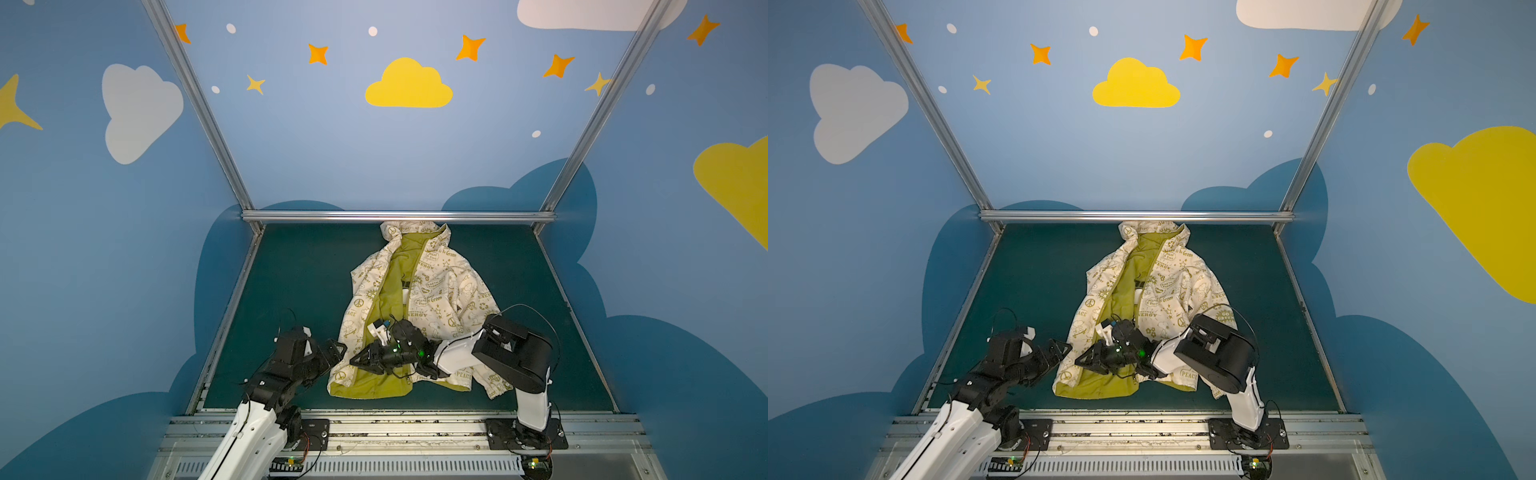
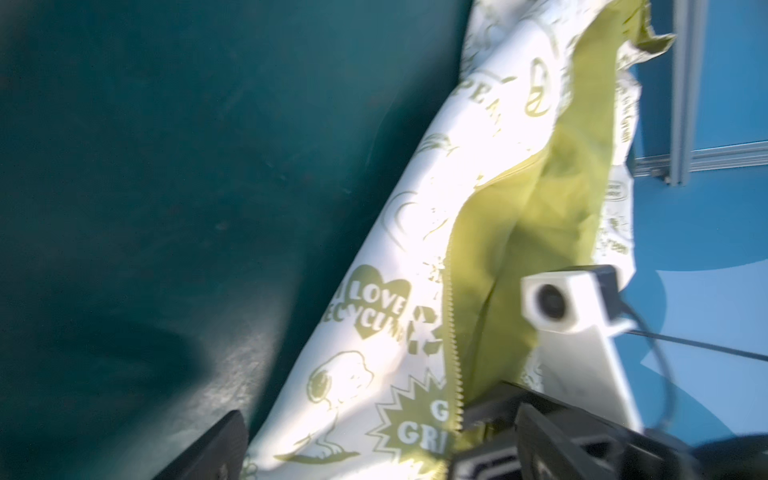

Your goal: Zip up the jacket

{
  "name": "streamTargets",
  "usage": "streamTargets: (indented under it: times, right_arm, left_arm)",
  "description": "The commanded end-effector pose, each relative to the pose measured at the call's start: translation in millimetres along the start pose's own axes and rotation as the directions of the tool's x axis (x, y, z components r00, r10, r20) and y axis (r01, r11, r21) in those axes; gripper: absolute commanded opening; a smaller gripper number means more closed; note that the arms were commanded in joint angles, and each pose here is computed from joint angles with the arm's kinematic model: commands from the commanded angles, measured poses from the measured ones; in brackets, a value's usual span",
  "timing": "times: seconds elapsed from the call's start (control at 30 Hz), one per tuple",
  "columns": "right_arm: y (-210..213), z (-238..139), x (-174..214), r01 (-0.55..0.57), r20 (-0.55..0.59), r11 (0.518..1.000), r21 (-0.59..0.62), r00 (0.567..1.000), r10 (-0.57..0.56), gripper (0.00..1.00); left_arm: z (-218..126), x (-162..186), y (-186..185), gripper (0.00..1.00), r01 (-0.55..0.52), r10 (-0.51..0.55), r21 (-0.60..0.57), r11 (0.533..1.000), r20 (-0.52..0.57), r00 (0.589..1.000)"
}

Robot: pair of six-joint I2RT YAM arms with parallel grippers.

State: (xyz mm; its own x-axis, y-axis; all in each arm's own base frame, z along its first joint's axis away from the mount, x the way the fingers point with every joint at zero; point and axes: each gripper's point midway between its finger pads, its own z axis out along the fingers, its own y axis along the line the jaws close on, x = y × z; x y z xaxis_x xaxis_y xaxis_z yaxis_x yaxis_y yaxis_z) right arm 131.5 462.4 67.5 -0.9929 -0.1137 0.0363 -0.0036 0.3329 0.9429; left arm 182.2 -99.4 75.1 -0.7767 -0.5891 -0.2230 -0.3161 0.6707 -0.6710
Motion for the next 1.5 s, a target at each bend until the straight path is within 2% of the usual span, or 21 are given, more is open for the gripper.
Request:
streamTargets:
  times: [0.0, 0.07, 0.3, 0.5, 0.6, 0.7, 0.9, 1.03, 1.23, 1.47]
  right_arm:
    - [3, 2, 3, 0.005, -0.007, 0.999, -0.036, 1.0, -0.006, 0.12]
    - [3, 3, 2, 0.003, -0.01, 0.999, -0.046, 1.0, -0.004, 0.0]
    - [32, -6, -18, 0.045, 0.032, 0.991, -0.124, 0.999, -0.041, 0.0]
    - [74, -13, -51, 0.093, 0.061, 0.974, -0.208, 0.995, -0.082, 0.0]
    - [92, -17, -59, 0.116, 0.072, 0.967, -0.227, 0.992, -0.102, 0.0]
    - [103, -17, -61, 0.13, 0.061, 0.96, -0.248, 0.991, -0.119, 0.0]
    - [124, -29, -60, 0.099, 0.04, 0.946, -0.31, 0.995, -0.091, 0.0]
    - [129, -37, -52, 0.077, 0.018, 0.945, -0.317, 0.997, -0.075, 0.0]
    - [136, -42, -42, 0.031, -0.027, 0.932, -0.361, 0.999, -0.044, 0.0]
    - [150, -49, -31, -0.021, -0.068, 0.922, -0.387, 0.998, -0.006, 0.0]
  left_arm:
    - [-12, -1, -10, 0.99, 0.001, -0.001, 0.018, 1.0, 0.007, 1.0]
    - [-18, -3, -15, 0.99, 0.0, 0.0, 0.031, 1.0, 0.015, 1.0]
    - [-39, -5, -52, 0.99, -0.045, 0.045, 0.14, 0.989, 0.002, 0.999]
    - [-76, -13, -91, 0.99, -0.107, 0.104, 0.201, 0.974, 0.022, 0.994]
    - [-84, -12, -103, 0.99, -0.087, 0.088, 0.242, 0.966, 0.01, 0.996]
    - [-85, -12, -118, 1.0, -0.062, 0.068, 0.32, 0.945, -0.007, 0.998]
    - [-103, -21, -145, 1.0, -0.06, 0.035, 0.468, 0.882, 0.062, 0.997]
    - [-97, -15, -141, 0.99, -0.027, 0.023, 0.462, 0.886, 0.014, 1.0]
    - [-94, -10, -141, 0.99, 0.002, -0.007, 0.5, 0.866, 0.008, 1.0]
    - [-103, -3, -130, 0.99, -0.077, 0.076, 0.398, 0.914, 0.017, 0.997]
